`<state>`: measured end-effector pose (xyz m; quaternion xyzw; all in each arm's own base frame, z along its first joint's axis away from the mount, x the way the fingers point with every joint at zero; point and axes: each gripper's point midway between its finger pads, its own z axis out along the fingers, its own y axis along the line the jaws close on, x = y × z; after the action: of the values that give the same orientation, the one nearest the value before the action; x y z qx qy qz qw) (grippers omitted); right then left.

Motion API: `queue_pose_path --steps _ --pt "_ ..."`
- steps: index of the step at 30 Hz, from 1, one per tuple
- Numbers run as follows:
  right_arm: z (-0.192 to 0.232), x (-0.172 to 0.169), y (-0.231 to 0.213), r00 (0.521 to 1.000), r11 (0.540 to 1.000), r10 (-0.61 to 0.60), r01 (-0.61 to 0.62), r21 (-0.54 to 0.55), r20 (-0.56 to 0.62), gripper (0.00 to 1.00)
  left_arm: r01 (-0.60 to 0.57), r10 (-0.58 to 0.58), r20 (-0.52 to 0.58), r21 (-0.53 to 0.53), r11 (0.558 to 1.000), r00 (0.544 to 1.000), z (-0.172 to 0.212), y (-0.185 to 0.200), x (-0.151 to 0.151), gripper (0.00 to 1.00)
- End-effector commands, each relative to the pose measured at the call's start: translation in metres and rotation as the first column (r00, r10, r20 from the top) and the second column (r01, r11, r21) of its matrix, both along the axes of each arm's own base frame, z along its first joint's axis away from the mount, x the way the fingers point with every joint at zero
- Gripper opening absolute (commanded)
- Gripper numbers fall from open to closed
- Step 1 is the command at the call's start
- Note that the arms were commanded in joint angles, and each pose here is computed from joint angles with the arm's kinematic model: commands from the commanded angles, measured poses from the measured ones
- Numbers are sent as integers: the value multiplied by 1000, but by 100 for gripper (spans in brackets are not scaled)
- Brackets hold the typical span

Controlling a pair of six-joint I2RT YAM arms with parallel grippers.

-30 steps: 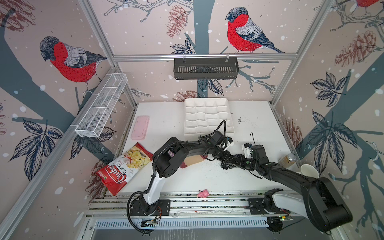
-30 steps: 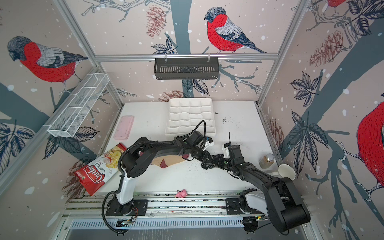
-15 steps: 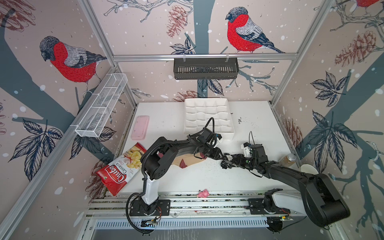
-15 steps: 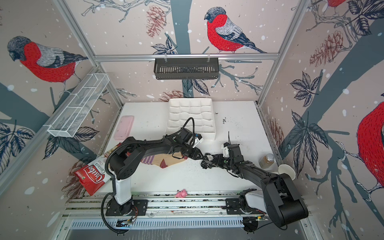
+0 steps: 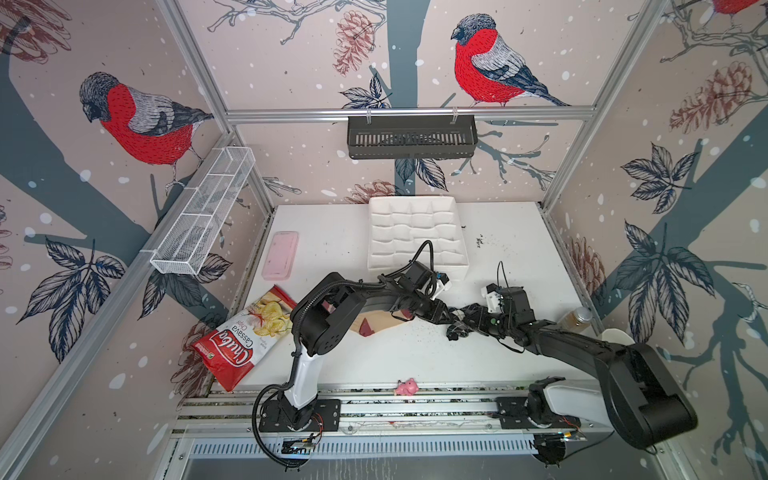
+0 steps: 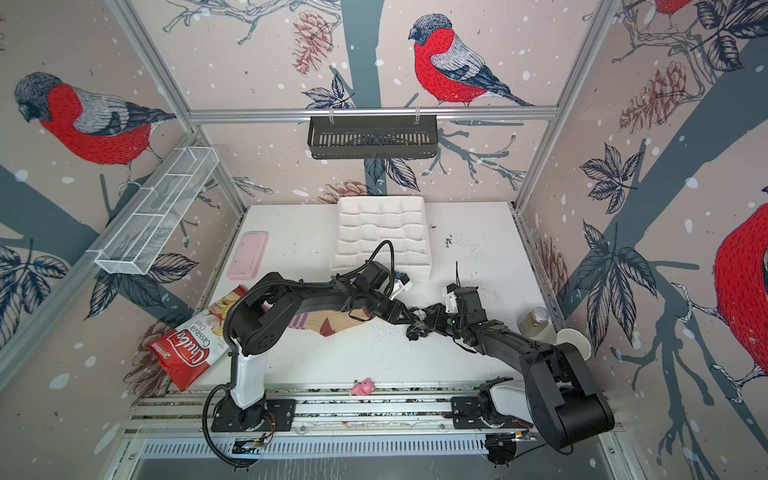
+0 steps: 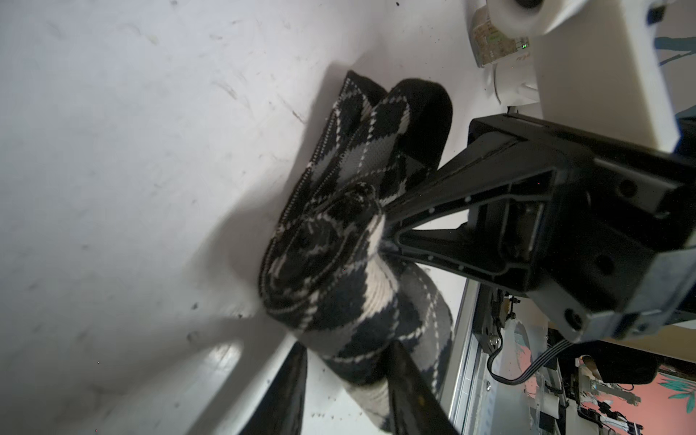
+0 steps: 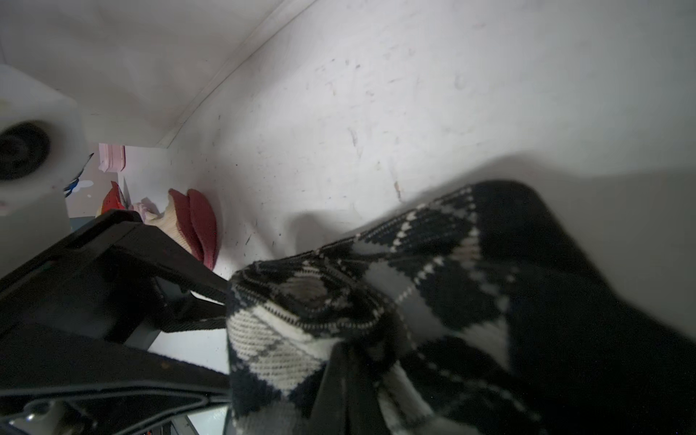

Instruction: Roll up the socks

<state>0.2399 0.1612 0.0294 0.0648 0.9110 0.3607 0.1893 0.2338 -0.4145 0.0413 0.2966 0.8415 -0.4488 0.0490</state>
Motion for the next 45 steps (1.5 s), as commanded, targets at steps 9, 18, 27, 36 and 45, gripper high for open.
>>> queue_pose_path --steps 9,18,27,36,45 --pt "-2 5 1 1000 1000 -6 6 -9 7 1 37 -35 13 -144 989 999 29 -10 -6 39" --pt "-4 5 3 1000 1000 -3 3 -1 4 1 -9 1 -34 -259 966 999 45 -3 -5 43" --pt "-3 6 5 1000 1000 -4 4 6 7 1 -77 64 -74 -190 979 995 21 13 -10 45" --pt "-3 5 8 1000 1000 2 -2 11 10 1 -108 89 -90 -236 966 992 25 2 -2 56" --pt "0 7 11 1000 1000 3 -3 26 16 0 -134 112 -118 -192 972 987 8 2 -8 56"
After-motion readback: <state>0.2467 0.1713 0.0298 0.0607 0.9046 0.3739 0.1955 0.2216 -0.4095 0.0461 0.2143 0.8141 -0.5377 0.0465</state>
